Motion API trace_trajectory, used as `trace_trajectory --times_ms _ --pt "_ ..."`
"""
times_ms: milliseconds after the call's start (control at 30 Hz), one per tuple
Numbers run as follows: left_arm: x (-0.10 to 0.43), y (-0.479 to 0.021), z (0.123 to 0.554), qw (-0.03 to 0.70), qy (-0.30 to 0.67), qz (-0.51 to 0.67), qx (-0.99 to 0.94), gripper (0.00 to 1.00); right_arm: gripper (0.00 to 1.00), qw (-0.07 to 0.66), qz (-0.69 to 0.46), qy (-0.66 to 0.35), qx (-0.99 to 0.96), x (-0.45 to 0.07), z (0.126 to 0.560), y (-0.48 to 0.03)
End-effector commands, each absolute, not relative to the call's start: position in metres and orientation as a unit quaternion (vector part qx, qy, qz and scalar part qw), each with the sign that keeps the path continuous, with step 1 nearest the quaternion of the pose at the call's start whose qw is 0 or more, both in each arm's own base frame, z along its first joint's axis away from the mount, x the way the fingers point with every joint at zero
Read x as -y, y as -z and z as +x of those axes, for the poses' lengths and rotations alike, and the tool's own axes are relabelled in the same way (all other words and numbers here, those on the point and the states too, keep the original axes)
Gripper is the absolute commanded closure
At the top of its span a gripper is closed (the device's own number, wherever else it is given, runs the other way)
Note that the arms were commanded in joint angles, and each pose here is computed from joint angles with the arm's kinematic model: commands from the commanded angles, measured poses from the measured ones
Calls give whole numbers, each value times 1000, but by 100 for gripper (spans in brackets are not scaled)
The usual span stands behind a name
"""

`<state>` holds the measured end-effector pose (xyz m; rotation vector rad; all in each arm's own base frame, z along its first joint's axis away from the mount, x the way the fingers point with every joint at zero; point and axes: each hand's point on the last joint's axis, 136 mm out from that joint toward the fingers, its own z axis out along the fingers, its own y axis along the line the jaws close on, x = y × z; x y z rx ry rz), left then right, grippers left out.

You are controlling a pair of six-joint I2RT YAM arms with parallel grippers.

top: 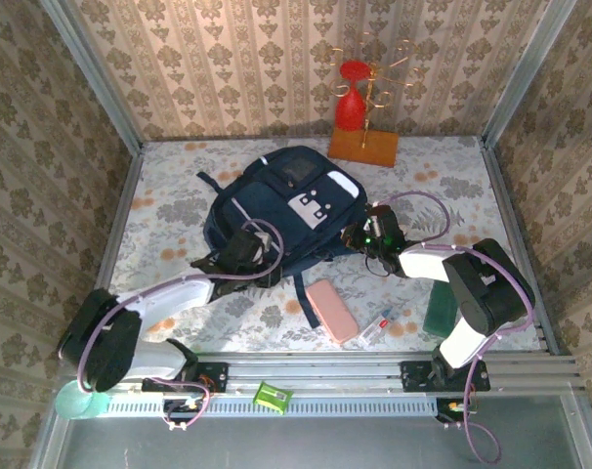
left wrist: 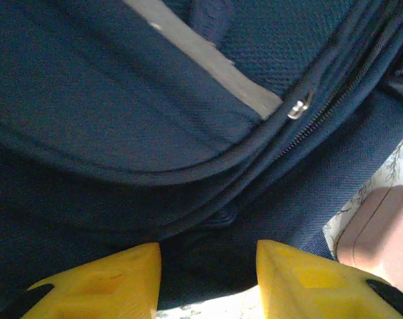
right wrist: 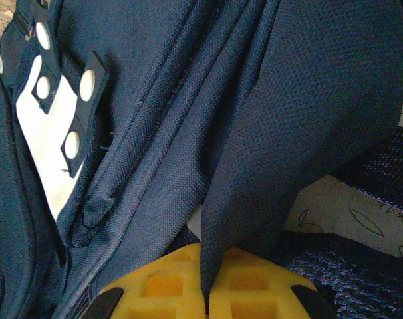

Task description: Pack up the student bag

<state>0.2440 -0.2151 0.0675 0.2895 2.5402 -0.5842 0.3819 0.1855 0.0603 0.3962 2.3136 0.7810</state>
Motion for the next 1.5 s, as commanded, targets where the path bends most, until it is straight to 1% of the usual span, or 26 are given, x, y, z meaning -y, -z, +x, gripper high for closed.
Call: trace_trajectory --times_ms 0,133,400,533,600,733,833,933,1067,1167,1200,1300,1367,1467 --pt "207 -80 247 270 223 67 -934 54 100 321 145 -291 -890 -183 378 -49" --pt "198 -85 251 281 168 73 -942 48 100 320 146 -292 -890 -183 378 -47" --pt "211 -69 251 256 111 111 -954 47 100 311 148 -298 -890 -186 379 -42" --pt "195 -39 246 218 44 117 -968 47 100 310 148 -297 -891 -186 378 -39" --pt "191 -27 243 201 28 127 -971 47 100 308 147 -296 -892 -186 378 -38" --pt "200 -7 233 154 42 151 -976 51 100 306 146 -298 -892 -187 377 -37" --pt "212 5 227 129 69 166 -975 57 100 305 147 -298 -893 -187 377 -35" --pt "221 10 227 114 86 171 -975 69 100 303 146 -299 -893 -187 376 -34" --pt "220 2 232 131 88 171 -973 85 100 302 145 -296 -894 -186 375 -34" --pt "219 -14 239 161 91 173 -967 98 100 303 144 -295 -895 -186 375 -33" --pt "216 -23 242 177 94 168 -965 100 100 302 143 -294 -895 -186 375 -33" --pt "204 -50 250 225 115 133 -958 100 100 303 143 -291 -896 -185 375 -33" --pt "199 -65 253 249 154 105 -950 100 100 303 142 -288 -897 -184 375 -32" --pt "194 -80 252 261 211 81 -938 100 100 302 142 -287 -898 -184 375 -31"
